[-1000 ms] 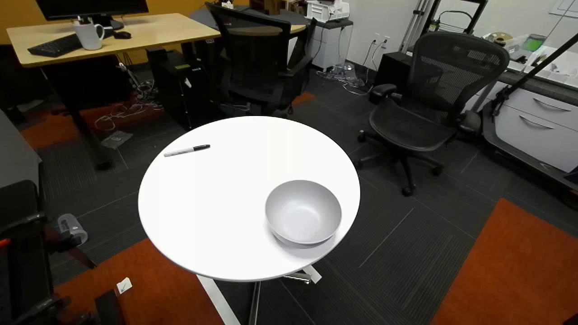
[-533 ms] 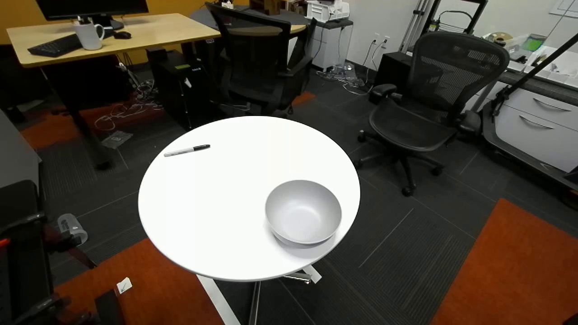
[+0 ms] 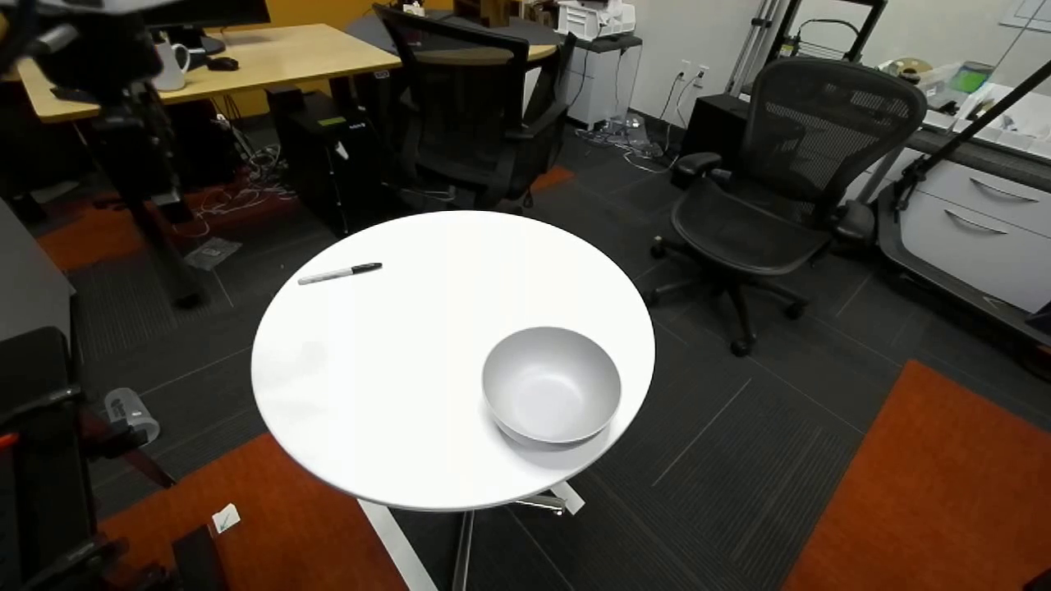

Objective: Move the pen from the left end to the right end of the table

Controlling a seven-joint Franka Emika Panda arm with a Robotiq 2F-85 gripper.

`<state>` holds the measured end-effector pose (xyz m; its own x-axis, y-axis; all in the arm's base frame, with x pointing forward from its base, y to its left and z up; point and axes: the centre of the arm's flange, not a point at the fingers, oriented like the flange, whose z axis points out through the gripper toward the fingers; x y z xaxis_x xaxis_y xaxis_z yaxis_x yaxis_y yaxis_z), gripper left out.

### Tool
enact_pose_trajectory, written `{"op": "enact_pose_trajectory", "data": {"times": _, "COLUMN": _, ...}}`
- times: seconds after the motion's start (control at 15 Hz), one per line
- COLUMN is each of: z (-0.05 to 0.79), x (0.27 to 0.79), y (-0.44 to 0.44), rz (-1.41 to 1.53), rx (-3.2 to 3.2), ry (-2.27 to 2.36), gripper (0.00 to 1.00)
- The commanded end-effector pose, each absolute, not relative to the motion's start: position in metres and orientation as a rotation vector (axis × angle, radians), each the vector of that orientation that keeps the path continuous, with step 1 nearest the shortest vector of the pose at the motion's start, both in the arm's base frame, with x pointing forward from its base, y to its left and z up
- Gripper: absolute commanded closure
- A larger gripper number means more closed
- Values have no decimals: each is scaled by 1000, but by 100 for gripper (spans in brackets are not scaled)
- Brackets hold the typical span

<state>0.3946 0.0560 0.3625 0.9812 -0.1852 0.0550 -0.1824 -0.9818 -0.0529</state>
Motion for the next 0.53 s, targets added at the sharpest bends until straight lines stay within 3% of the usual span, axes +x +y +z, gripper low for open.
{"op": "enact_pose_trajectory", "data": {"times": 0.0, "z": 310, "x": 459, "y": 100, "rz": -123, "rx": -3079, "ry": 324, "gripper": 0}}
{"op": "enact_pose_trajectory", "data": {"times": 0.47, "z": 243, "x": 542, "y": 148, "rz": -216, "rx": -3062, "ry": 581, "gripper": 0}}
